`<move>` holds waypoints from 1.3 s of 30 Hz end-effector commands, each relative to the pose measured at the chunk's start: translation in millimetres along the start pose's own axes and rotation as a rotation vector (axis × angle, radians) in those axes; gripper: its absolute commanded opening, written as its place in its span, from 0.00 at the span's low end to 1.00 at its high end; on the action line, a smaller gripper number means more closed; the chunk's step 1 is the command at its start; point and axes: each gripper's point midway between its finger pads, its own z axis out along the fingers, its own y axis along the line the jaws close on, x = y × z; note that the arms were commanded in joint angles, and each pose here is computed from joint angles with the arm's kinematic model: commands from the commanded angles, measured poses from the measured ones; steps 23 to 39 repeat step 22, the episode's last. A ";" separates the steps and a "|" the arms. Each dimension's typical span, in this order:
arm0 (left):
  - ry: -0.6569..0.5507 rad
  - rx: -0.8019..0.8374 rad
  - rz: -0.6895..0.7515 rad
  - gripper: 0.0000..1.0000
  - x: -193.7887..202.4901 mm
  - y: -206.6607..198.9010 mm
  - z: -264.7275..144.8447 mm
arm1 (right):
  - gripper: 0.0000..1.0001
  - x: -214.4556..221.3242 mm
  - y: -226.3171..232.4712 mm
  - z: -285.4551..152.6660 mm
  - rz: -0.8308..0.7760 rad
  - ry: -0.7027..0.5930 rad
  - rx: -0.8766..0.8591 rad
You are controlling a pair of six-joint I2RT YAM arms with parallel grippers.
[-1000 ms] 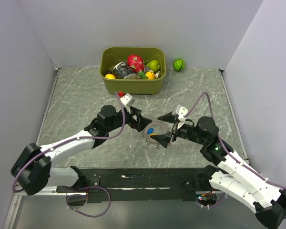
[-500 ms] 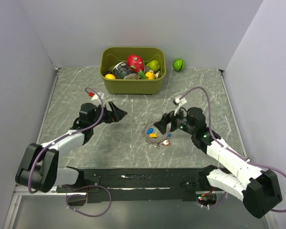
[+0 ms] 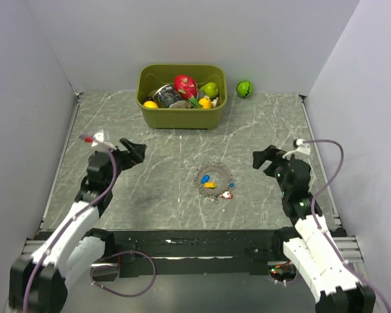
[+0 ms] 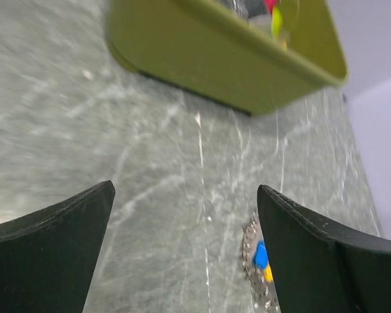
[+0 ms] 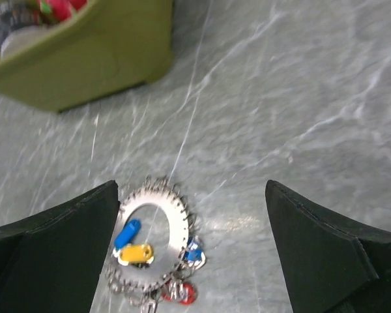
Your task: Put the keys on the keyring
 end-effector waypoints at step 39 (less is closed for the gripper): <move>-0.387 -0.168 -0.016 0.96 -56.6 38.8 -41.5 | 1.00 -52.1 -8.4 -18.9 -0.114 -0.360 -0.006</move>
